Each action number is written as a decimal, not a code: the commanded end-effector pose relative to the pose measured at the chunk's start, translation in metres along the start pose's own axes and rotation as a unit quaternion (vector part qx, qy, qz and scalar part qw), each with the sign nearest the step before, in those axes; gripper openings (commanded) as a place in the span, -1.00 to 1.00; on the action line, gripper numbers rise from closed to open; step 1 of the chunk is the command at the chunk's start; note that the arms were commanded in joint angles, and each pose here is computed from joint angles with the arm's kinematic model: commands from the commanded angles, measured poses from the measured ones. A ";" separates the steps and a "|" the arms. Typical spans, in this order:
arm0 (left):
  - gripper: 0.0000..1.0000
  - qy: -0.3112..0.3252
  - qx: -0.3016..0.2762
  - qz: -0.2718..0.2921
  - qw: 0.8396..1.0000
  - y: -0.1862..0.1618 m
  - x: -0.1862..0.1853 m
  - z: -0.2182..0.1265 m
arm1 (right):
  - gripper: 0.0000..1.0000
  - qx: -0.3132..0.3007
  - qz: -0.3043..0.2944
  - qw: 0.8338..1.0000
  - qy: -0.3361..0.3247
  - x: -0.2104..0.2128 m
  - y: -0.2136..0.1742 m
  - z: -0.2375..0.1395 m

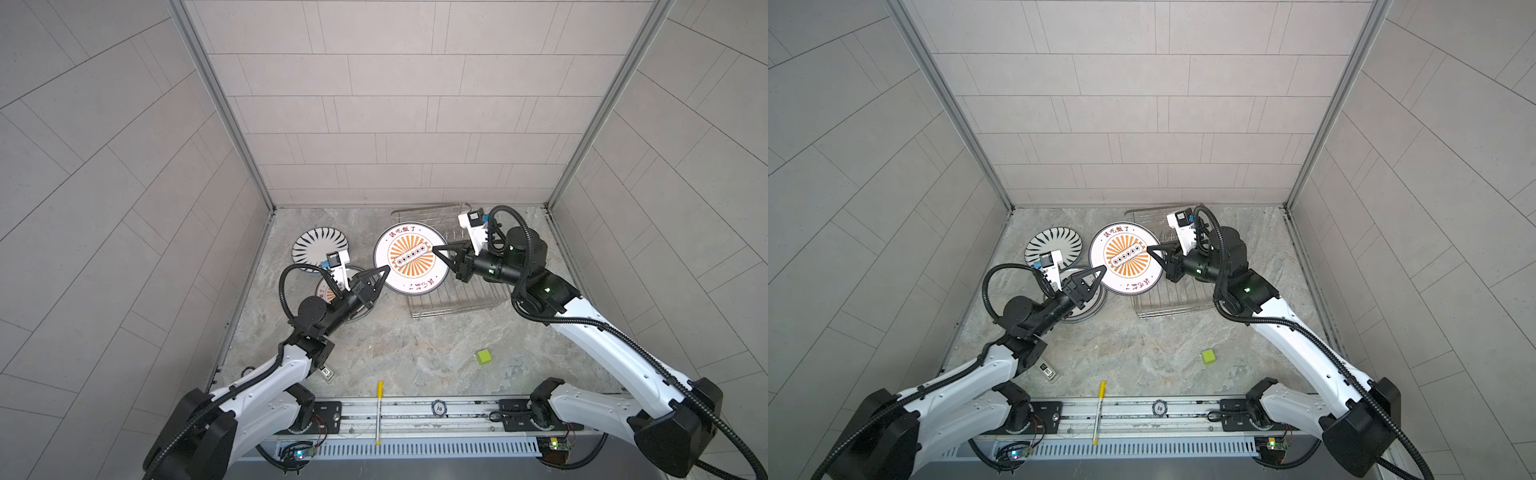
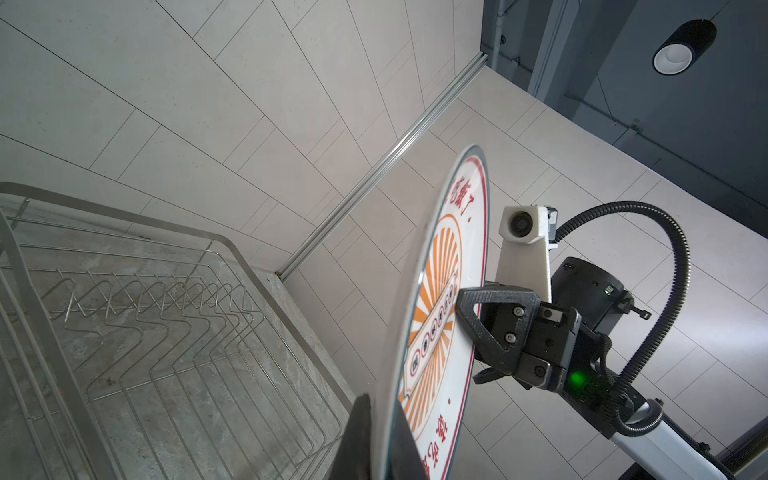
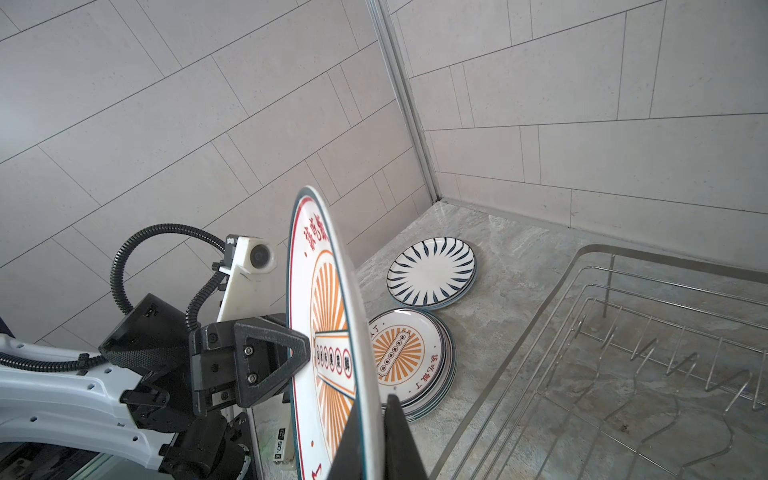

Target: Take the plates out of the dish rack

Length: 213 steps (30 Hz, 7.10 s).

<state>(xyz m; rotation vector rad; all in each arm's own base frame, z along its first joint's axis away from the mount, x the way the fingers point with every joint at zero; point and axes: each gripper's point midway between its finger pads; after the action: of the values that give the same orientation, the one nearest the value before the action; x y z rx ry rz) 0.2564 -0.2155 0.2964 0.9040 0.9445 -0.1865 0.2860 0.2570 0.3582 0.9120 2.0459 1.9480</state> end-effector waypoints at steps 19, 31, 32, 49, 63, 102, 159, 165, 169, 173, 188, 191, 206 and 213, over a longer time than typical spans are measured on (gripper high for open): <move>-1.00 0.161 -0.133 -0.017 0.978 0.037 0.043 -0.049 | 0.99 0.091 -0.037 0.970 -0.221 -0.053 -0.043 0.006; -1.00 0.304 -0.258 -0.107 0.911 0.055 0.095 -0.118 | 0.99 0.149 -0.114 0.960 -0.207 -0.025 -0.059 0.053; -1.00 0.322 -0.264 -0.112 0.902 0.054 0.100 -0.125 | 0.99 0.155 -0.119 0.959 -0.207 -0.024 -0.061 0.057; -1.00 0.489 -0.277 -0.164 0.810 0.034 0.158 -0.160 | 0.88 0.244 -0.179 0.933 -0.193 -0.003 -0.099 0.105; -1.00 0.486 -0.258 -0.210 0.808 0.019 0.186 -0.154 | 0.86 0.259 -0.179 0.928 -0.202 -0.008 -0.110 0.103; 1.00 0.536 -0.207 -0.174 0.800 -0.002 0.209 -0.167 | 0.86 0.212 -0.175 0.929 -0.248 -0.014 -0.090 0.048; 0.88 0.619 -0.154 0.285 0.715 0.120 0.272 -0.204 | 0.99 0.096 -0.075 0.747 -0.653 -0.290 -0.188 -0.192; 0.88 0.611 -0.143 0.307 0.716 0.113 0.281 -0.196 | 0.99 0.100 -0.077 0.746 -0.654 -0.291 -0.188 -0.191; 1.00 0.615 -0.140 0.306 0.713 0.113 0.282 -0.196 | 0.99 0.094 -0.081 0.750 -0.650 -0.290 -0.187 -0.189; 1.00 0.618 -0.136 0.305 0.711 0.113 0.283 -0.196 | 0.99 0.101 -0.085 0.751 -0.647 -0.290 -0.187 -0.184; 1.00 0.622 -0.122 0.312 0.708 0.113 0.285 -0.188 | 0.99 0.110 -0.072 0.760 -0.636 -0.311 -0.210 -0.168; 1.00 0.622 -0.120 0.312 0.708 0.113 0.285 -0.188 | 0.99 0.109 -0.071 0.760 -0.636 -0.312 -0.210 -0.168; 1.00 0.622 -0.116 0.312 0.708 0.113 0.286 -0.186 | 0.99 0.109 -0.071 0.761 -0.636 -0.311 -0.210 -0.168; 1.00 0.622 -0.114 0.313 0.709 0.113 0.286 -0.186 | 0.99 0.118 -0.058 0.768 -0.627 -0.318 -0.212 -0.166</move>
<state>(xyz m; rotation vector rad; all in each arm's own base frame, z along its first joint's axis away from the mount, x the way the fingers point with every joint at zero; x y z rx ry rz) 0.3643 0.0609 0.0841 1.0330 1.7818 1.2583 0.3873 -0.0446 0.0899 1.4795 1.3609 0.5389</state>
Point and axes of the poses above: each gripper's point midway between its finger pads, its own z axis out along the fingers, its own x axis along the line the jaws close on, y = z × x, and after that the axes turned 7 degrees about -z, right-handed
